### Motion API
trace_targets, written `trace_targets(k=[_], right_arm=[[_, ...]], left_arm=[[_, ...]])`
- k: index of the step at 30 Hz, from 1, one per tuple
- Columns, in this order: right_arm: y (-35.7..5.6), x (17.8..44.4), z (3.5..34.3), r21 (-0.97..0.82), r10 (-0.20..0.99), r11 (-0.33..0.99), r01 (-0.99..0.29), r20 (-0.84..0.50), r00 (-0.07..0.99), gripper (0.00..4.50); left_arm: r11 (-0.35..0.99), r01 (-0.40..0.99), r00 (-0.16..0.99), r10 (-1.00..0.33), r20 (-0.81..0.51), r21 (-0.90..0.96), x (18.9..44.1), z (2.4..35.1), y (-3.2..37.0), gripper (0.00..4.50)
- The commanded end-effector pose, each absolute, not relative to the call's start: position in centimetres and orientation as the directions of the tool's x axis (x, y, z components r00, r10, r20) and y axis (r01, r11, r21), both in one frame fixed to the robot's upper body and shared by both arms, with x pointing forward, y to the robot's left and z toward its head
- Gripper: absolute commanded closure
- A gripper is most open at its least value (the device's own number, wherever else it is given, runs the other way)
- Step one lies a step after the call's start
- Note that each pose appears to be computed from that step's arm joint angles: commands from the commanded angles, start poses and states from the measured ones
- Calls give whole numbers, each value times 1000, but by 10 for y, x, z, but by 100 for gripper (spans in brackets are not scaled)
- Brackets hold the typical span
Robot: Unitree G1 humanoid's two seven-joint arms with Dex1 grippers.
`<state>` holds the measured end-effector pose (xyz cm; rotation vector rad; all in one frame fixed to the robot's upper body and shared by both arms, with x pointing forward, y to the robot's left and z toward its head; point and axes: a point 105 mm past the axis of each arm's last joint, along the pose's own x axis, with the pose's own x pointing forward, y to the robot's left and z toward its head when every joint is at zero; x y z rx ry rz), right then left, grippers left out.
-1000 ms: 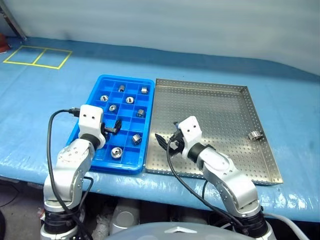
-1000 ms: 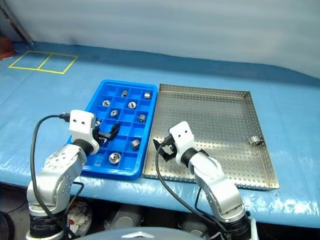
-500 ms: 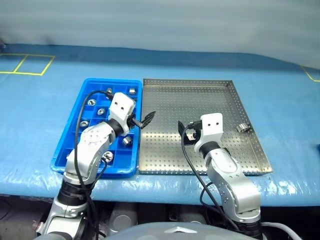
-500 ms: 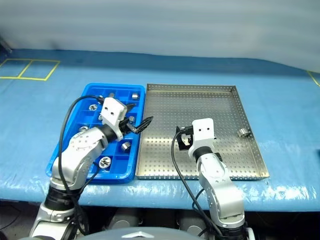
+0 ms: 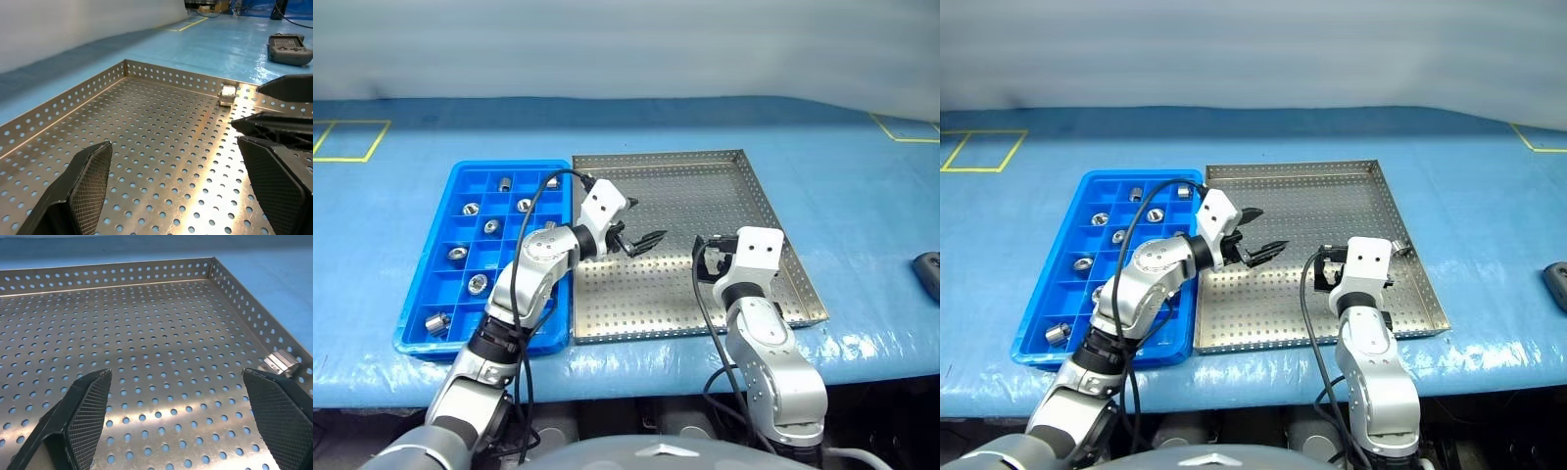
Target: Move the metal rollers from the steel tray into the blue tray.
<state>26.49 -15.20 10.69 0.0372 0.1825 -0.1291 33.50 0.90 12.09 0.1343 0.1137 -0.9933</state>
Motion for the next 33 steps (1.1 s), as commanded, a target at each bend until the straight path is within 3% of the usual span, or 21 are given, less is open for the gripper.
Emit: trace_targets(k=[1, 21, 33], right_arm=[[-149, 251, 124, 29, -91, 995, 96, -128, 988, 0], [-162, 218, 144, 25, -189, 982, 190, -35, 981, 0], [-164, 207, 145, 18, -229, 973, 229, -2, 973, 0]], left_arm=[[510, 854, 520, -844, -129, 108, 341, 131, -9, 7], [396, 908, 408, -910, -76, 138, 361, 143, -83, 7], [501, 855, 518, -840, -164, 133, 379, 113, -97, 7]])
